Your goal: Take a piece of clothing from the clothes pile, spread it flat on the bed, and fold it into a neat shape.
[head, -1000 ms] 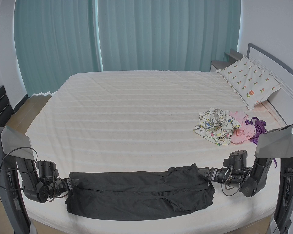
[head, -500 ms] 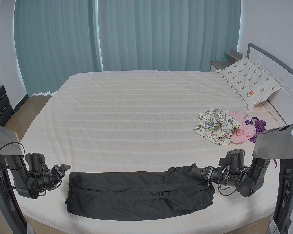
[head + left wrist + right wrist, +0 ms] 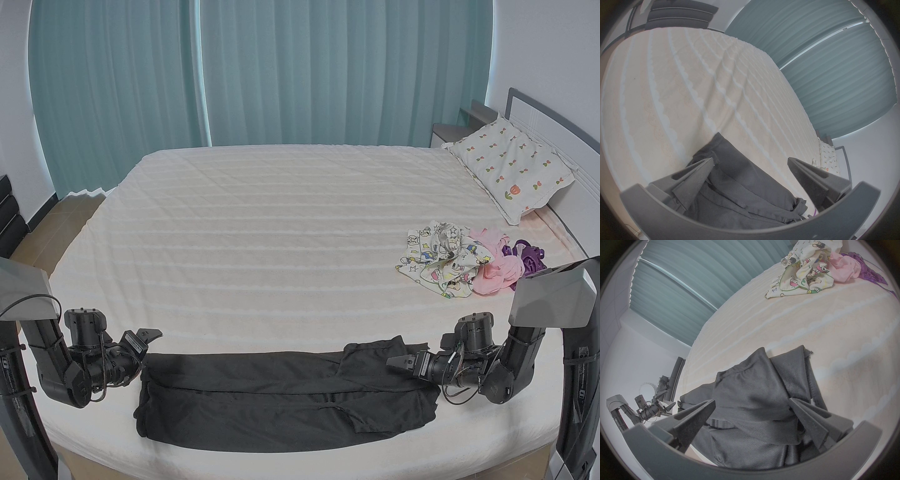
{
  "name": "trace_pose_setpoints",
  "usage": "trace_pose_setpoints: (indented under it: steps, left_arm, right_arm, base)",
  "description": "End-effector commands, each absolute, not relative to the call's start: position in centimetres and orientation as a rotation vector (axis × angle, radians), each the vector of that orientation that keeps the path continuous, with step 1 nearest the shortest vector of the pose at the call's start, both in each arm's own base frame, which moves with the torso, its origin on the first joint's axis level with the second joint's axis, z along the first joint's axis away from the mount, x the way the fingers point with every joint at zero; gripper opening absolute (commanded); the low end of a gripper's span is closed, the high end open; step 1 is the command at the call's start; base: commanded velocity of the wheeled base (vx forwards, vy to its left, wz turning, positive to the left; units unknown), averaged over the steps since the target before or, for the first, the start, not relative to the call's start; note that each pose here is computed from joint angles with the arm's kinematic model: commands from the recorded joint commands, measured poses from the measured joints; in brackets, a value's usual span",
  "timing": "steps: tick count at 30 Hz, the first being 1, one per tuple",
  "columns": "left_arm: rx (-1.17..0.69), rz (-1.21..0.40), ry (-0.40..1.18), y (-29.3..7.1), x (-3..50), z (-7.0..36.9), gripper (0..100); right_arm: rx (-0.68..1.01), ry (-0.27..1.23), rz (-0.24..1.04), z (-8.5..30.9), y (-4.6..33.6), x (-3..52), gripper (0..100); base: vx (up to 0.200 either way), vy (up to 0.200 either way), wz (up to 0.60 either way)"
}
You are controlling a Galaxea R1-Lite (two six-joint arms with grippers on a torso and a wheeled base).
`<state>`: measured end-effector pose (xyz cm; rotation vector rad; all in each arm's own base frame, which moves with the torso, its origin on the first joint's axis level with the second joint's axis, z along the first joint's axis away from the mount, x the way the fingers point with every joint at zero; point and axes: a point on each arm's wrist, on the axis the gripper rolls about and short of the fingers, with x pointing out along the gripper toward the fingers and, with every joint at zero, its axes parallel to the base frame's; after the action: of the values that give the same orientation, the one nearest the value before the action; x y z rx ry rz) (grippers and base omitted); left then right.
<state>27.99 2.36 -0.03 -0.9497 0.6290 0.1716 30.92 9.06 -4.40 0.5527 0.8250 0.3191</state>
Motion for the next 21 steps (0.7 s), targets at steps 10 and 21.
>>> trace_pose_setpoints:
  steps: [10, 21]
  left_arm:
    - [-0.949, 0.176, 0.655, 2.1, 28.0, -0.7, 100]
    - [-0.949, 0.178, 0.662, 2.1, 28.0, -0.9, 100]
  right_arm:
    - [0.487, 0.851, 0.321, -6.0, 8.5, 30.5, 100]
    - [0.499, 0.829, 0.325, -6.0, 8.5, 30.7, 0]
  base:
    - [0.000, 0.000, 0.00]
    - [0.000, 0.000, 0.00]
